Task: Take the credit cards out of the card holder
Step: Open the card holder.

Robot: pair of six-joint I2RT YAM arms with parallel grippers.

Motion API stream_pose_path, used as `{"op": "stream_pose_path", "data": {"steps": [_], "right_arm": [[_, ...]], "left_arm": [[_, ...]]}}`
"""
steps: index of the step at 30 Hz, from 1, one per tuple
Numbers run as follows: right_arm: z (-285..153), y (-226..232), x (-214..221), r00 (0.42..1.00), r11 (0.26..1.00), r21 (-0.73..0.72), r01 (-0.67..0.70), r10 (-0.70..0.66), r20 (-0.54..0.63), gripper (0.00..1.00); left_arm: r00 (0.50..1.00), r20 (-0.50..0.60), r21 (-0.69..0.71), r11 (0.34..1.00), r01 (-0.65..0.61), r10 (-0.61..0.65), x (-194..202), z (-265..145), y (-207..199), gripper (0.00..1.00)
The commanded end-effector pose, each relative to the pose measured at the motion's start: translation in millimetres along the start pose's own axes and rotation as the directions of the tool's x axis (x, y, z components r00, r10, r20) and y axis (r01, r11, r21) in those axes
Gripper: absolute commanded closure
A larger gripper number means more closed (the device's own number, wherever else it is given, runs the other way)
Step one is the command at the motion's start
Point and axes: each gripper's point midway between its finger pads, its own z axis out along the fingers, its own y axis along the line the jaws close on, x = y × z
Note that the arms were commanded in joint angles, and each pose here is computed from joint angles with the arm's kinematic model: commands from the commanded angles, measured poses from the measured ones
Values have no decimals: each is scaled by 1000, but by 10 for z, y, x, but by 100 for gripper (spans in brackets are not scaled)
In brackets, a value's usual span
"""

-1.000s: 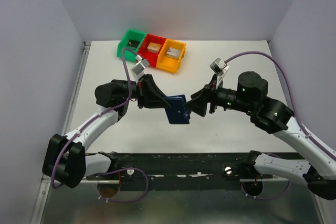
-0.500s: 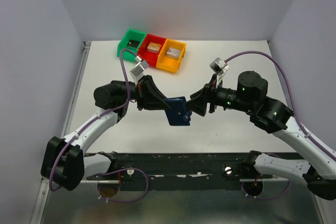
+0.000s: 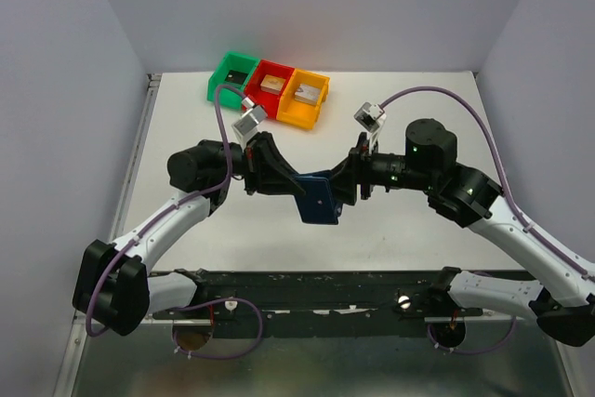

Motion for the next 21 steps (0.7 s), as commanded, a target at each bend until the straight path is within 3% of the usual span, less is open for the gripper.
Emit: {"op": "stream_pose_path", "data": {"steps": [1,6,13,14,17,19,20,21], "right_arm": [[41,124,72,998,997,-75,-18,14,-57,40],[81,114,105,997,996,-81,-27,20,-77,53],[40,83,77,997,999,-48,-11,8,-73,92],[24,67,69,997,999,-36,-6,3,-73,99],[-39,33,37,998,1000,6,13,-12,-69,100],[-96,-12,-4,998,998,50,28,-25,-59,100],[-119,-46,-15,998,996,75,38,-34,-57,100],[-152,-88,-10,997,994,105,43,-37,-62,100]], "left_arm": [[934,123,62,937,-344,335,-335,76,-276,100],[937,135,58,941,-332,322,-361,94,-214,100],[944,137,46,950,-310,302,-325,81,-137,100],[946,137,39,953,-302,294,-319,67,-109,99],[954,156,-23,967,-254,255,-344,-42,60,86],[958,187,-88,975,-203,216,-370,-165,227,57],[956,214,-120,977,-177,200,-393,-230,303,48],[954,238,-159,976,-147,182,-402,-314,408,1]]}}
